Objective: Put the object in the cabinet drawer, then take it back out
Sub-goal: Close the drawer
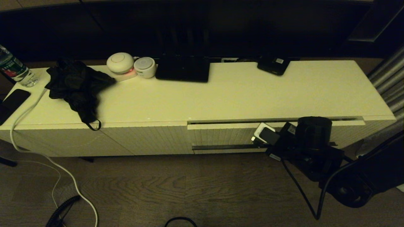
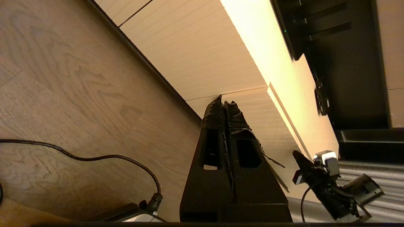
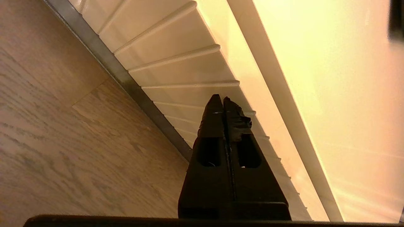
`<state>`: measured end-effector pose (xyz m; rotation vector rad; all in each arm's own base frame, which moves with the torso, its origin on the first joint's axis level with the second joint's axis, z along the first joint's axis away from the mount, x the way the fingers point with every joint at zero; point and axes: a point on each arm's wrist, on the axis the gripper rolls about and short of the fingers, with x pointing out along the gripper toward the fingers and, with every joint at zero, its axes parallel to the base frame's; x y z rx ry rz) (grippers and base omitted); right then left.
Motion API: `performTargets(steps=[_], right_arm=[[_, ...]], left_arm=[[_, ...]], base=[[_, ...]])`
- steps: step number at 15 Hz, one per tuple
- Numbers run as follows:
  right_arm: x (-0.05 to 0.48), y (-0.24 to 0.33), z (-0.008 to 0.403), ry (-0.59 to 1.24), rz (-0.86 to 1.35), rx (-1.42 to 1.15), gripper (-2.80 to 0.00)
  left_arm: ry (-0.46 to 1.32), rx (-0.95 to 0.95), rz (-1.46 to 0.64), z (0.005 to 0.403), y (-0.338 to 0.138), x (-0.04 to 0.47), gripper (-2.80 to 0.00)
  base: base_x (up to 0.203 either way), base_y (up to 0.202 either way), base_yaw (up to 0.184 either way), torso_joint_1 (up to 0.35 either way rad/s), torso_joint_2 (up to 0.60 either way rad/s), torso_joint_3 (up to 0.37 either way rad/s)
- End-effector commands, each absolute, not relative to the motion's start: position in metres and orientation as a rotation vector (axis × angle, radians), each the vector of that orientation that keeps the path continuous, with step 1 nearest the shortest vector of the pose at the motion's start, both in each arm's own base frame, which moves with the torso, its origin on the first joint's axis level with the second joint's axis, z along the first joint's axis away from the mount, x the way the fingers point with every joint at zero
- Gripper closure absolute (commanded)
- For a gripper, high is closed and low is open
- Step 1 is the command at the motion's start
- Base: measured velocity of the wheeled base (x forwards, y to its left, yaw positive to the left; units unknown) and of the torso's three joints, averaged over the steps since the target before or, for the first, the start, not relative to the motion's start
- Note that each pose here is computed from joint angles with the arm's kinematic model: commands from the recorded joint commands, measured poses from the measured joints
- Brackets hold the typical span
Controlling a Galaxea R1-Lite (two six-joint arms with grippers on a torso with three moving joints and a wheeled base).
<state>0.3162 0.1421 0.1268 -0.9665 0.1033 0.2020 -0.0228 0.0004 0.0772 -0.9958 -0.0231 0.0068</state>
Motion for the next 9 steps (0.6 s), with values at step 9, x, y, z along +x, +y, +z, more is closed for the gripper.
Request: performTargets(steps=[9], right_arm=[[0.318,0.141,0.138,0.07,0.112,-0.952,0.0]], left_arm=[[-0.025,-1.002,0.006,0.077,0.0,-0.023,0.0]], base=[[0.0,0.0,0.0,0.0,0.0,0.0]])
